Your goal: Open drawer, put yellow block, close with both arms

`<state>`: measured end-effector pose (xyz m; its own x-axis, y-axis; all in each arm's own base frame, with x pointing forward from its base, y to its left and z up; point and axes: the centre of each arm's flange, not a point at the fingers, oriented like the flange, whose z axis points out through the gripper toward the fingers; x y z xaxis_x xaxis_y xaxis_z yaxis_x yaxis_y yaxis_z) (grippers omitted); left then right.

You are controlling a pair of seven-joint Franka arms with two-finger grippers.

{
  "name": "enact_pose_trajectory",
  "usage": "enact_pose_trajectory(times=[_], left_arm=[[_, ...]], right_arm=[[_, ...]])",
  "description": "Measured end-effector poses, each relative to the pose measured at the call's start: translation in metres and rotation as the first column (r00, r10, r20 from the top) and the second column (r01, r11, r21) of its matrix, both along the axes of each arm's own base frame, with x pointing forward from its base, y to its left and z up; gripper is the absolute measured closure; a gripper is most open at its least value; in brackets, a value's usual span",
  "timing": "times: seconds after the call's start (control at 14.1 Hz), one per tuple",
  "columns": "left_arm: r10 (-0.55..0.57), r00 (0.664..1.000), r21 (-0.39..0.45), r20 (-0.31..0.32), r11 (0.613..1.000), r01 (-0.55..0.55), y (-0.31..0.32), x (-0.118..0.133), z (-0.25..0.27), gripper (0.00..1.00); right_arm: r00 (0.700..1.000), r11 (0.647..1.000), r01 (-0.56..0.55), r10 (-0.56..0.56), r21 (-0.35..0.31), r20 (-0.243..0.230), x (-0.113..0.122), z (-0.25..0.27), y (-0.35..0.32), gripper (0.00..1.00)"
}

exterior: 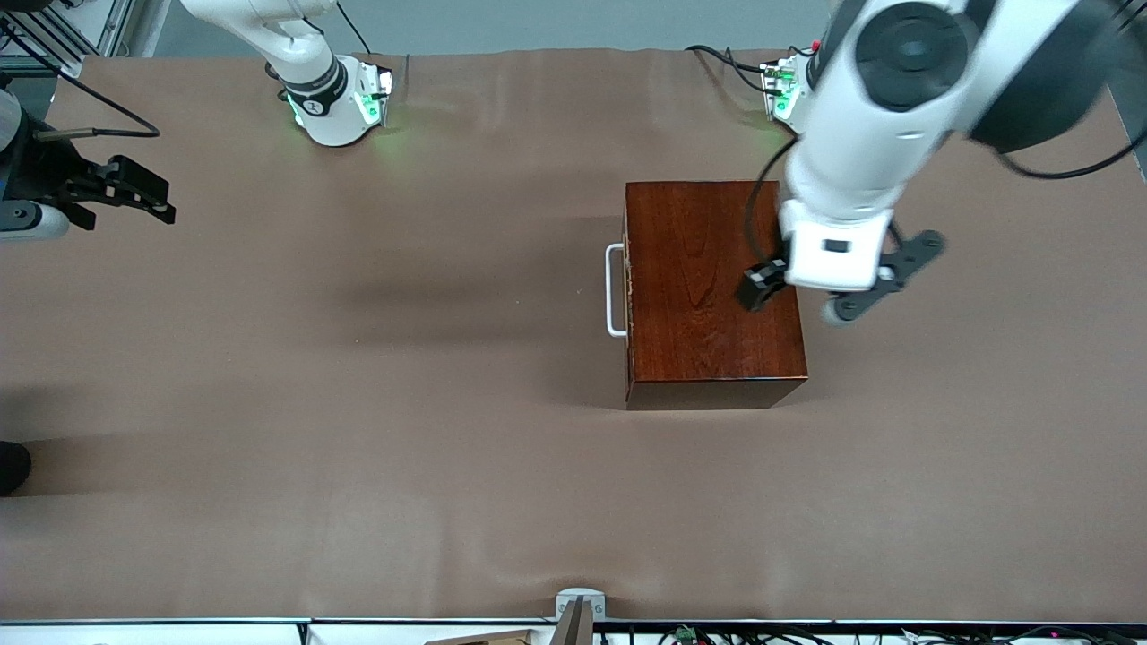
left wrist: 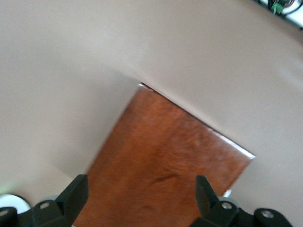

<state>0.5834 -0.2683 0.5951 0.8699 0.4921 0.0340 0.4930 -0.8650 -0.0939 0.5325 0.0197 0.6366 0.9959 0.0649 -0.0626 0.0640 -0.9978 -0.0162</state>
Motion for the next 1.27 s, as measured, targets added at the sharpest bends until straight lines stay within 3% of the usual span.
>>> enact_pose_trajectory(times=[0.64, 1.27], left_arm=[[-0.327, 0.941, -0.023, -0.083, 0.945, 0.326, 0.131, 0.01, 0.033, 0.0], [-0.441, 0.89, -0.081, -0.116, 0.897, 0.435, 0.188, -0.015, 0.034, 0.0]], right_arm=[[1.0, 1.0, 0.0, 0.0, 0.0, -0.001, 0.0, 0.0, 0.0, 0.0], [1.0, 1.0, 0.001, -0.001, 0.0, -0.002, 0.0, -0.001, 0.0, 0.0]])
